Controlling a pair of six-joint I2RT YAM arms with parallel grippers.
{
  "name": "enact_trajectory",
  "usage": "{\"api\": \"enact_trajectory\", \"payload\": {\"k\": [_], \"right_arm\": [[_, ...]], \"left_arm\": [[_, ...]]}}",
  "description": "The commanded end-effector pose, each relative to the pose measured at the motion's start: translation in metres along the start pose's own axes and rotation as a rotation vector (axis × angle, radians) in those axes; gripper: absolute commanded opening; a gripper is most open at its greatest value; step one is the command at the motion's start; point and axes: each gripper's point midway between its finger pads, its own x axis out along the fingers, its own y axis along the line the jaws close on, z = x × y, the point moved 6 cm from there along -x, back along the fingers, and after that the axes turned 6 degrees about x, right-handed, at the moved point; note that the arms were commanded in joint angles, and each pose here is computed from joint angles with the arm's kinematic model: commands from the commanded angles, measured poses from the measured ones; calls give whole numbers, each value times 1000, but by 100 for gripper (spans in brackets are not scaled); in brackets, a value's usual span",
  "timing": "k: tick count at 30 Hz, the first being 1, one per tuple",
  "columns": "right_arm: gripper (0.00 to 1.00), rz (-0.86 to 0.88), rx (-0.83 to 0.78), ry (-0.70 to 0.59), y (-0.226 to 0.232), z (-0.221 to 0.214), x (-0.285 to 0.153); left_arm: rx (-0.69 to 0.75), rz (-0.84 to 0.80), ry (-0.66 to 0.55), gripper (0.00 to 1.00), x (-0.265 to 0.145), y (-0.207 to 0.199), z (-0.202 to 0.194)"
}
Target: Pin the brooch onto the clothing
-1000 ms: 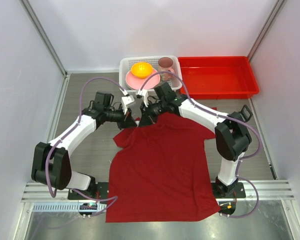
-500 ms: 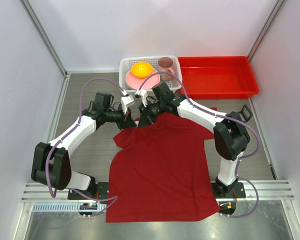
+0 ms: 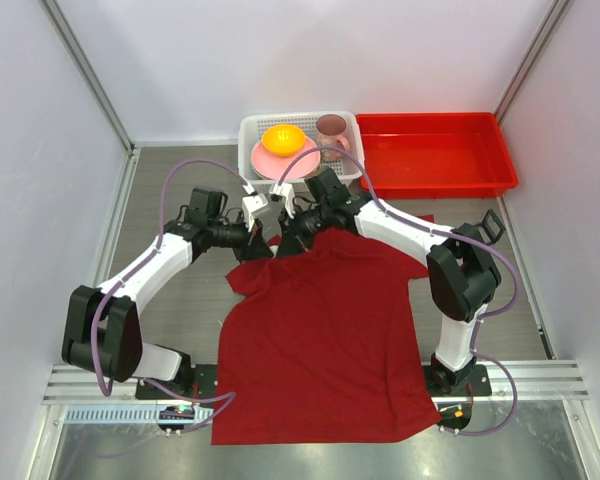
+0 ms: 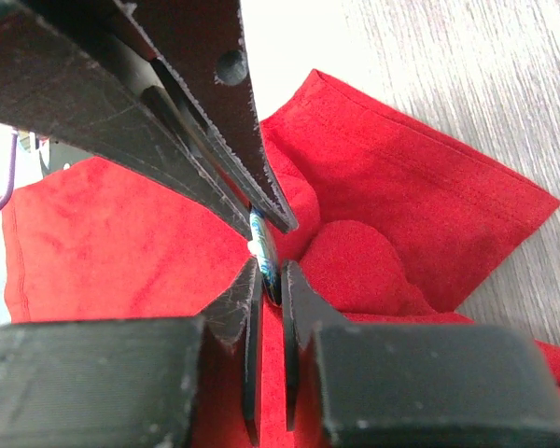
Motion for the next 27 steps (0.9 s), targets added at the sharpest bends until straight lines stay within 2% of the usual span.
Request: {"api": "enact_trajectory", "payload": {"k": [1, 5, 12, 27], "right_arm": [[9, 96, -170, -126, 26, 31, -4], [27, 74, -180, -142, 15, 30, -22], [39, 74, -264, -124, 18, 29, -37], [40, 54, -318, -99, 16, 30, -49]], "left_arm": [[161, -150, -172, 0, 0, -26, 42], [175, -171, -152, 0, -2, -28, 36], [201, -195, -134, 0, 0, -27, 35], [208, -206, -113, 0, 0, -25, 35]]}}
